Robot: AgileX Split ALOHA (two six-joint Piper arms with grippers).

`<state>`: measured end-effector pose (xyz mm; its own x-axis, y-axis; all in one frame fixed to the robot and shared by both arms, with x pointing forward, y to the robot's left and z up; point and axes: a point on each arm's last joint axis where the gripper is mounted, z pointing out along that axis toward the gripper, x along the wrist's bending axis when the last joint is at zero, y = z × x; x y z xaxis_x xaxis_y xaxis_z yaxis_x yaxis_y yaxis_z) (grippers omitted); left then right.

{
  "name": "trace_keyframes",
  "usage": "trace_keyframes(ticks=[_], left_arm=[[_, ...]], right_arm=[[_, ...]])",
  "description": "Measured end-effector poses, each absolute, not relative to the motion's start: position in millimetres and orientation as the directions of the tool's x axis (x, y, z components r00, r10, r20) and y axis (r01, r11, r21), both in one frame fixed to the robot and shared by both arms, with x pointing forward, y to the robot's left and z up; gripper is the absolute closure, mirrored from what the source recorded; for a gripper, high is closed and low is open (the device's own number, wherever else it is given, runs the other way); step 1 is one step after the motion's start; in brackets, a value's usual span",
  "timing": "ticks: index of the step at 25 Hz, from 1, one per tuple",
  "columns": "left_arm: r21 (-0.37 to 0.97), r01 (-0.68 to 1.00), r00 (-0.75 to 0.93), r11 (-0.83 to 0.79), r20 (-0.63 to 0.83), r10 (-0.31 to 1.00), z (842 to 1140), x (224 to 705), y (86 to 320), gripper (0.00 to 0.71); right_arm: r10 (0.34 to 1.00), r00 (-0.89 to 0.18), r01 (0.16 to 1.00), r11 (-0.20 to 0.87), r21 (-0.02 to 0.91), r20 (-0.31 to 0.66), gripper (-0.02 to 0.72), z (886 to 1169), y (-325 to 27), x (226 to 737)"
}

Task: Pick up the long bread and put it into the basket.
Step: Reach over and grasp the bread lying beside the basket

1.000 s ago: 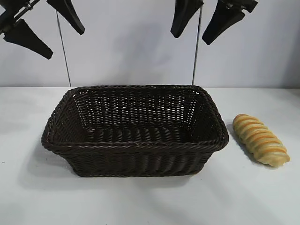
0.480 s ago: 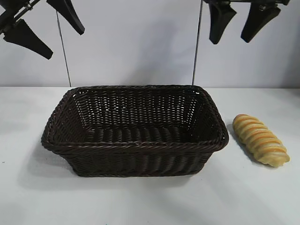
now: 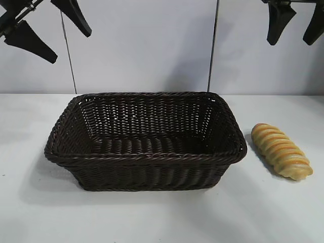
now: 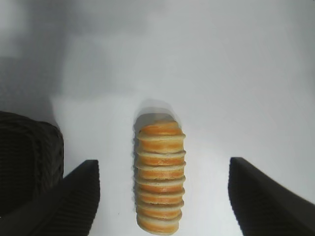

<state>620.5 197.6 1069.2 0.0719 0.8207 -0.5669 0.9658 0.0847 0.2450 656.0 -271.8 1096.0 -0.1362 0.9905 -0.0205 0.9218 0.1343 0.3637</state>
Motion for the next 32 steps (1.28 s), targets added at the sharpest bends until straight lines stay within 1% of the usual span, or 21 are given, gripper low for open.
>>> trace_keyframes(ticks=[1,4,7,10,14,21,26,28,32], left_arm=[[0.245,0.966,0.072,0.085,-0.567,0.821,1069.2,620.4,197.6,0.171],[0.245,0.966,0.072,0.085,-0.567,0.821,1069.2,620.5,197.6,0.171],[0.245,0.966,0.072,0.085,-0.567,0.821,1069.2,620.5,197.6,0.171],[0.245,0.966,0.072,0.085,-0.567,0.821,1069.2,620.5,197.6,0.171],[0.245,0.966,0.072,0.085,-0.567,0.821,1069.2,620.5,197.6,0.171],[0.245,0.966,0.072,0.085,-0.567,0.821,1069.2,620.5,197.6,0.171],[0.246,0.966,0.074,0.083,-0.566,0.821,1069.2,620.5,197.6,0.171],[0.246,0.966,0.074,0.083,-0.566,0.821,1069.2,620.5,197.6,0.171],[0.246,0.966,0.074,0.083,-0.566,0.821,1069.2,620.5,197.6,0.171]], right_arm=[[0.990,-0.136,0.926,0.135,0.353,-0.020,0.174,1093.0,-271.8,654.9],[0.990,-0.140,0.950,0.138,0.280,-0.015,0.174,1070.7,-272.1,649.8],[0.988,-0.151,0.972,0.150,0.179,-0.009,0.174,1041.8,-272.8,640.1],[0.988,-0.154,0.980,0.153,0.129,-0.005,0.174,1019.0,-273.3,633.0],[0.988,-0.153,0.982,0.153,0.110,-0.003,0.174,994.1,-273.7,626.1],[0.988,-0.152,0.982,0.151,0.117,-0.004,0.174,955.1,-274.6,612.8],[0.988,-0.151,0.976,0.150,0.156,-0.008,0.174,940.1,-274.9,608.7],[0.989,-0.151,0.977,0.150,0.154,-0.008,0.174,935.7,-274.9,609.7],[0.989,-0.149,0.983,0.149,0.108,-0.004,0.174,914.8,-274.7,612.1]])
